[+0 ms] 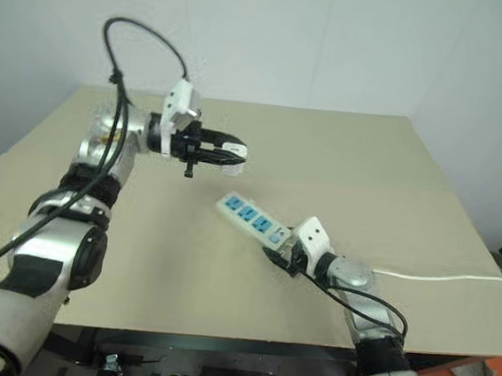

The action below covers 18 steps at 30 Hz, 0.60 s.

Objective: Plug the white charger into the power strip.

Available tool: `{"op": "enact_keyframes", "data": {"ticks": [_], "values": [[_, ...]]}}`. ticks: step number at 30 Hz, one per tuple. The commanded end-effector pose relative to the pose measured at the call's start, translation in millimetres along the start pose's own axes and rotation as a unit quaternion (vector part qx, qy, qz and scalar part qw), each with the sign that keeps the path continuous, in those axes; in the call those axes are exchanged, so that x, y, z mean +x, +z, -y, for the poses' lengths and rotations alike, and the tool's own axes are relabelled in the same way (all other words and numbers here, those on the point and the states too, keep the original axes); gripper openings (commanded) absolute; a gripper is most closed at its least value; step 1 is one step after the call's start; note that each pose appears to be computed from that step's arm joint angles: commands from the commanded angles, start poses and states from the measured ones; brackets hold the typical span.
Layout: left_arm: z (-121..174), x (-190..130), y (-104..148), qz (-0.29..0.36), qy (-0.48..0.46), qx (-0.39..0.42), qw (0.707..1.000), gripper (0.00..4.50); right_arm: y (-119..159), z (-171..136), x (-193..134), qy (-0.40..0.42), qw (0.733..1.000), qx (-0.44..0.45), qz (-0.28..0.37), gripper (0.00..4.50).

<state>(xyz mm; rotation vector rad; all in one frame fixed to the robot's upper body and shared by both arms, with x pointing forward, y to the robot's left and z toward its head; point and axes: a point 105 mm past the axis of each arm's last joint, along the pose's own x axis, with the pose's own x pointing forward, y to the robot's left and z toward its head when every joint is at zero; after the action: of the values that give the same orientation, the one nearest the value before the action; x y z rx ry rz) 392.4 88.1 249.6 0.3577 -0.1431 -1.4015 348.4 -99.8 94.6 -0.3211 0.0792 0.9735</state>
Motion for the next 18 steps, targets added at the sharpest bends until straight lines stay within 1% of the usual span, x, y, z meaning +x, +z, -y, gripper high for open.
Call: {"op": "enact_keyframes", "data": {"ticks": [1,4,6,8,9,13,15,18], "values": [[6,-11,5,0.047,-0.012,-0.077,0.996,1.02,24,-23,14,0.128,0.99,-0.032,0.045,3.44],[24,-18,-13,0.038,-0.046,-0.121,0.991,1.02,19,-36,23,0.197,0.979,-0.029,0.035,3.44],[35,-20,-24,0.03,-0.06,-0.143,0.987,1.02,12,-42,29,0.226,0.973,-0.035,0.022,3.44],[41,-24,-26,0.048,-0.075,-0.196,0.977,1.02,6,-47,34,0.242,0.969,-0.036,0.013,3.44],[47,-26,-27,0.051,-0.084,-0.203,0.974,1.02,3,-49,36,0.249,0.968,-0.038,0.01,3.44],[62,-30,-42,0.026,-0.102,-0.211,0.972,1.02,-1,-52,42,0.248,0.968,-0.048,0.007,3.44],[66,-32,-45,0.038,-0.106,-0.226,0.968,1.02,-2,-52,44,0.244,0.969,-0.049,0.011,3.44],[73,-35,-48,0.047,-0.114,-0.213,0.969,1.02,-3,-53,44,0.239,0.969,-0.053,0.012,3.44]]}}
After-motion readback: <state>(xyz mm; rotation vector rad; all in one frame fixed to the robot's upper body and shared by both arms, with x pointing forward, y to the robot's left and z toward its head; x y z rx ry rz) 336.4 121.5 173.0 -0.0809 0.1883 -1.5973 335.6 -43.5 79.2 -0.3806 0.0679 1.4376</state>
